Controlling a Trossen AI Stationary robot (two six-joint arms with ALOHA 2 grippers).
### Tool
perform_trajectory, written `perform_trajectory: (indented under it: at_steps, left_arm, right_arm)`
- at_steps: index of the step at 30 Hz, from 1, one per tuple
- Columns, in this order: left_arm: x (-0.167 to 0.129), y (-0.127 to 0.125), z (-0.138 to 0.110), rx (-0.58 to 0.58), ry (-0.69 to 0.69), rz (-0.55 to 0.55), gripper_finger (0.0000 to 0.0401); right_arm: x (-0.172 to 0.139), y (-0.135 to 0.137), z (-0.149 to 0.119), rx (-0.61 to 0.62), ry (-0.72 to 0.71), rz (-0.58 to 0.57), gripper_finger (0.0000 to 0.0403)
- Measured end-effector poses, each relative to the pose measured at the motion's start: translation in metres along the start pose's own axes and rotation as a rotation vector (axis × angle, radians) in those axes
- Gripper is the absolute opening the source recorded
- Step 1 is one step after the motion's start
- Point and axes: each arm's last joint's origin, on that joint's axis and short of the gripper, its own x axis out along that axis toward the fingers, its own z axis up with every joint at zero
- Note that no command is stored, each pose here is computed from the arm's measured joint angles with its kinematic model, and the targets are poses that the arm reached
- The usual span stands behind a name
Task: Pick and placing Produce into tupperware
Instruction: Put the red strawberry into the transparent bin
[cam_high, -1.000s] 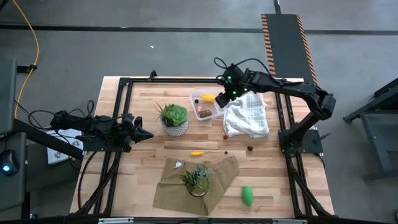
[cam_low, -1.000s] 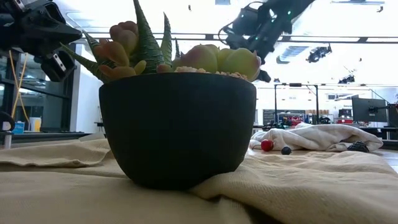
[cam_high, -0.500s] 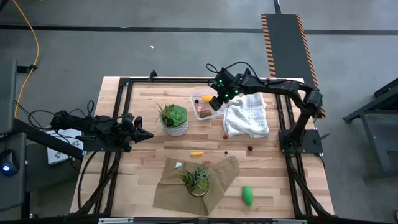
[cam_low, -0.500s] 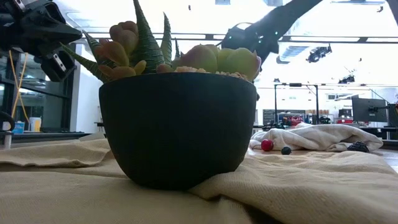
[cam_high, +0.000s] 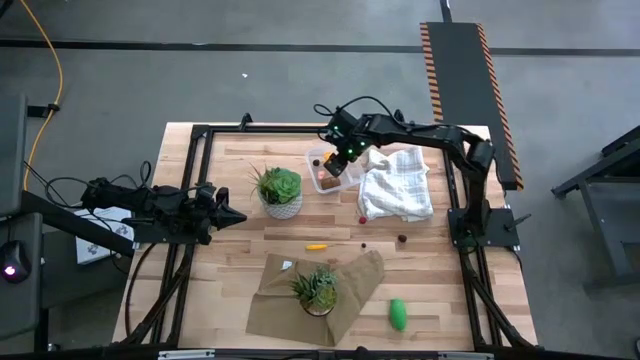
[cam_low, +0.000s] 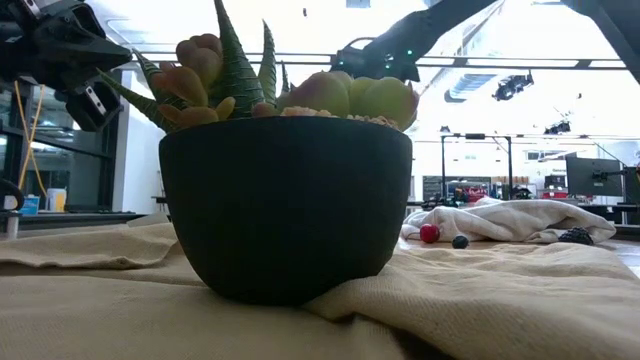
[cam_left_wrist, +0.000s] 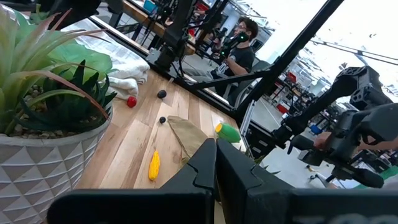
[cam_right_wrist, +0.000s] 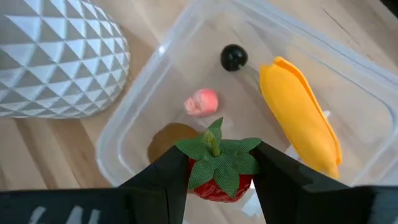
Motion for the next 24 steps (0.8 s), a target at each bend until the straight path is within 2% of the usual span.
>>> perform_trajectory:
  at_steps: [8, 24]
  left_arm:
    - [0.0000, 0.0000, 0.0000, 0.000, 0.000, 0.000, 0.0001]
    - [0.0000, 0.0000, 0.0000, 0.000, 0.000, 0.000, 0.0001]
  right_arm:
    - [0.0051, -0.0020, -0.0026, -0.004, 0.056, -0.037, 0.0140]
    - [0.0053, -0.0022, -0.0031, -0.003, 0.060, -0.036, 0.0140]
